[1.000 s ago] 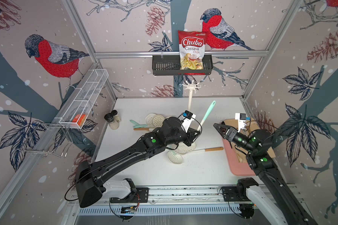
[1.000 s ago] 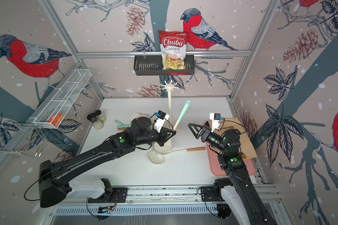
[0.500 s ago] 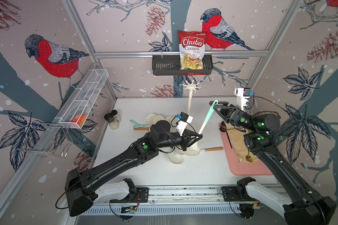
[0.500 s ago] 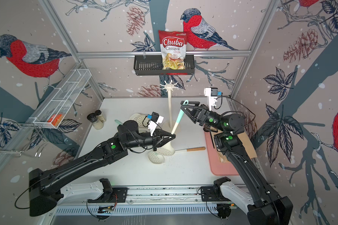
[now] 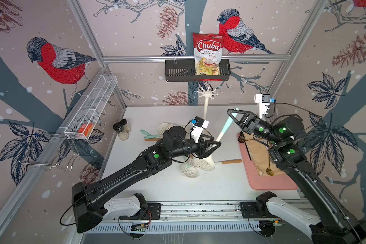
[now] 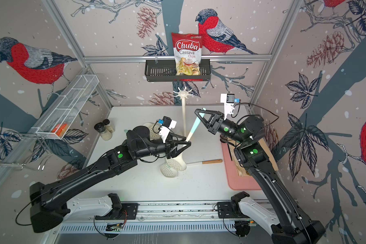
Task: Hang the skimmer on the kitchen utensil rack
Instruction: Pick up the skimmer from the center of the board.
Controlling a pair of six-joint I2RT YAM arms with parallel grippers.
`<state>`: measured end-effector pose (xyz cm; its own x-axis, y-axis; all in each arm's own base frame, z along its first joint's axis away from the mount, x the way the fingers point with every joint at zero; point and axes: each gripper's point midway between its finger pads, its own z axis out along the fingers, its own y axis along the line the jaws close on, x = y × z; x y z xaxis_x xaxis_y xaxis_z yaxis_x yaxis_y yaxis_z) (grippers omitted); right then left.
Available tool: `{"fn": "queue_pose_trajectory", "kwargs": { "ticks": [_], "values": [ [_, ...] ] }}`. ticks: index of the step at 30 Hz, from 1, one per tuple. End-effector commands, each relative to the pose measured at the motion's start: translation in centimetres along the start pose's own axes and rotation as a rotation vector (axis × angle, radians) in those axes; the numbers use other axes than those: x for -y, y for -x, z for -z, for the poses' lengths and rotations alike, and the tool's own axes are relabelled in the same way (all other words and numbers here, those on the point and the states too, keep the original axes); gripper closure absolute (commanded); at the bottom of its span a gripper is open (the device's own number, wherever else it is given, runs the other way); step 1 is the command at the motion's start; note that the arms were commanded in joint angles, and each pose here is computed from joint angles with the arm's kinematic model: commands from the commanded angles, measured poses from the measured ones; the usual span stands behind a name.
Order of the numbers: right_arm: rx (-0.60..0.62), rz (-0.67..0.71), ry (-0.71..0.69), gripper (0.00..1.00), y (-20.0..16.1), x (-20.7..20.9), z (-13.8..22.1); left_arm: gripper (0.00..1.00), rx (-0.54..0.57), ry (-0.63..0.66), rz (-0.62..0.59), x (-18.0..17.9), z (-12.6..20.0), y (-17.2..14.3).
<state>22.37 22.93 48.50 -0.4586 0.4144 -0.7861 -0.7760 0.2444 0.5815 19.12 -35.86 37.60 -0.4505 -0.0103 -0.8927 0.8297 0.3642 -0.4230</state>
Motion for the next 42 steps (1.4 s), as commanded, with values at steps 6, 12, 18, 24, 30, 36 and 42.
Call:
{"fn": "queue_pose_trajectory", "kwargs": {
  "ticks": [6,12,18,24,30,36,42],
  "values": [
    [0.058,-0.052,-0.665,1.00,-2.2,7.3,1.5,0.13,-0.066,0.337,-0.234,-4.1,-0.8,1.0],
    [0.057,-0.057,-0.685,1.00,-2.3,6.6,0.7,0.32,-0.104,0.363,-0.254,-4.9,-1.4,0.0],
    [0.052,-0.060,-0.665,1.00,-2.5,6.2,0.1,0.41,-0.154,0.343,-0.240,-5.2,-2.2,-1.9],
    [0.051,-0.033,-0.668,0.95,-2.5,6.4,0.5,1.00,-0.156,0.339,-0.225,-5.1,-2.1,-2.2],
    [0.093,0.064,-0.402,0.04,-0.2,4.2,2.0,1.00,-0.032,0.230,-0.120,-3.8,-0.1,-0.3],
    [0.036,0.041,0.003,0.01,-0.2,1.6,4.0,1.00,0.129,0.014,-0.018,-1.3,3.0,2.7],
    [-0.031,0.110,0.226,0.02,-1.3,-3.7,1.8,1.00,0.173,-0.159,-0.014,2.1,3.7,4.1]
  ]
}}
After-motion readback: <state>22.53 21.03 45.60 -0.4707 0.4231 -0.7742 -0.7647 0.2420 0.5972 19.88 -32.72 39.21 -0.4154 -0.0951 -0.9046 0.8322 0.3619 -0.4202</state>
